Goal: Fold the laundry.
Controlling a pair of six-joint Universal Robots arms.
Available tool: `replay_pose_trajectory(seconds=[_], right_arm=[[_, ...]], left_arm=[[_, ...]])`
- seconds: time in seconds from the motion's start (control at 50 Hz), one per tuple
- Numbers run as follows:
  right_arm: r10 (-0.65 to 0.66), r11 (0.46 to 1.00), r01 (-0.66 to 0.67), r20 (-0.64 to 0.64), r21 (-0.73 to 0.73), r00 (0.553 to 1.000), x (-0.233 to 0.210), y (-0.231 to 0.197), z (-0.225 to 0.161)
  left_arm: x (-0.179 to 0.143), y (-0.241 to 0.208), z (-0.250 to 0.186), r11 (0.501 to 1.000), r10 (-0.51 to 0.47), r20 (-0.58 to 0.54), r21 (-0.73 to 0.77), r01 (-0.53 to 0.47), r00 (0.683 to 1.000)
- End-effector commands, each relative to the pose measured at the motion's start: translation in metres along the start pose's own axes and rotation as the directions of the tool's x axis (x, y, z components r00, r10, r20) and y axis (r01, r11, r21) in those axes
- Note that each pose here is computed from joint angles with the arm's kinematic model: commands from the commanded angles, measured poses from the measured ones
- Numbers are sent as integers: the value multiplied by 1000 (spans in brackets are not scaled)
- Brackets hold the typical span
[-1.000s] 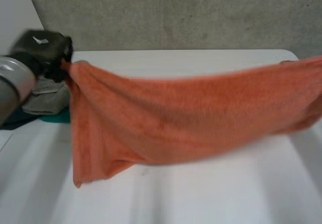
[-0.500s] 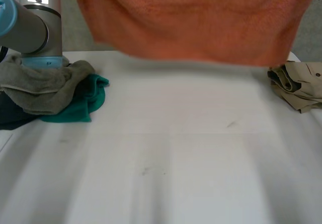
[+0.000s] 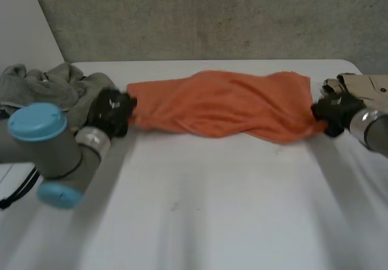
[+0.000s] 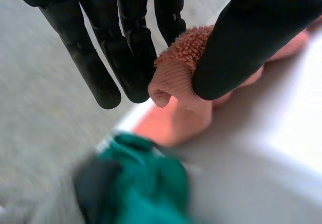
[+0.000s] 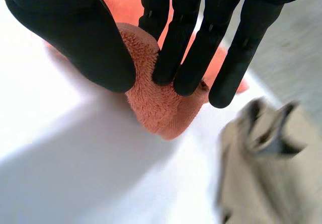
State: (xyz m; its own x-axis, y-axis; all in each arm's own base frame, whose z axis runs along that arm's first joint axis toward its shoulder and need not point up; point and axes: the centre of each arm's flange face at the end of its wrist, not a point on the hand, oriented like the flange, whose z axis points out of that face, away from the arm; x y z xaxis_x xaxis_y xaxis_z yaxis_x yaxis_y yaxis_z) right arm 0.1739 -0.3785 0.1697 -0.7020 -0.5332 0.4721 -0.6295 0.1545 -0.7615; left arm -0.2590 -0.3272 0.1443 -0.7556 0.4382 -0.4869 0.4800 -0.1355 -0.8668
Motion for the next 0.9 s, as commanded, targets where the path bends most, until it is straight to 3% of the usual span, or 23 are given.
replay_pose_trajectory(seconds=[0.02,0.14,0.22,0.28,0.36,0.46,0.62,0.9], right_arm=[[-58,961,96,152,-258,987,-6,31,-72],[-217,899,305,286,-313,933,-12,42,-134],[-246,895,325,268,-306,931,-9,40,-140],[-218,921,265,187,-285,958,2,33,-132],[-134,969,149,84,-198,987,13,31,-98],[-107,992,106,-3,-71,994,14,19,-56],[-163,984,176,-227,36,960,30,0,8],[-185,974,221,-369,58,911,38,1,93]], left_arm=[[-1,-5,-101,947,157,-160,-255,-195,974],[-1,-18,-175,867,114,-330,-428,-256,937],[-8,-25,-170,881,129,-316,-398,-255,940],[-15,-27,-148,909,159,-262,-337,-244,952],[-16,-24,-106,934,224,-188,-238,-265,956],[-13,-31,-59,956,262,-85,-112,-270,961],[-21,-14,-1,950,281,79,-162,-266,956],[-17,-7,60,956,290,160,-98,-277,944]])
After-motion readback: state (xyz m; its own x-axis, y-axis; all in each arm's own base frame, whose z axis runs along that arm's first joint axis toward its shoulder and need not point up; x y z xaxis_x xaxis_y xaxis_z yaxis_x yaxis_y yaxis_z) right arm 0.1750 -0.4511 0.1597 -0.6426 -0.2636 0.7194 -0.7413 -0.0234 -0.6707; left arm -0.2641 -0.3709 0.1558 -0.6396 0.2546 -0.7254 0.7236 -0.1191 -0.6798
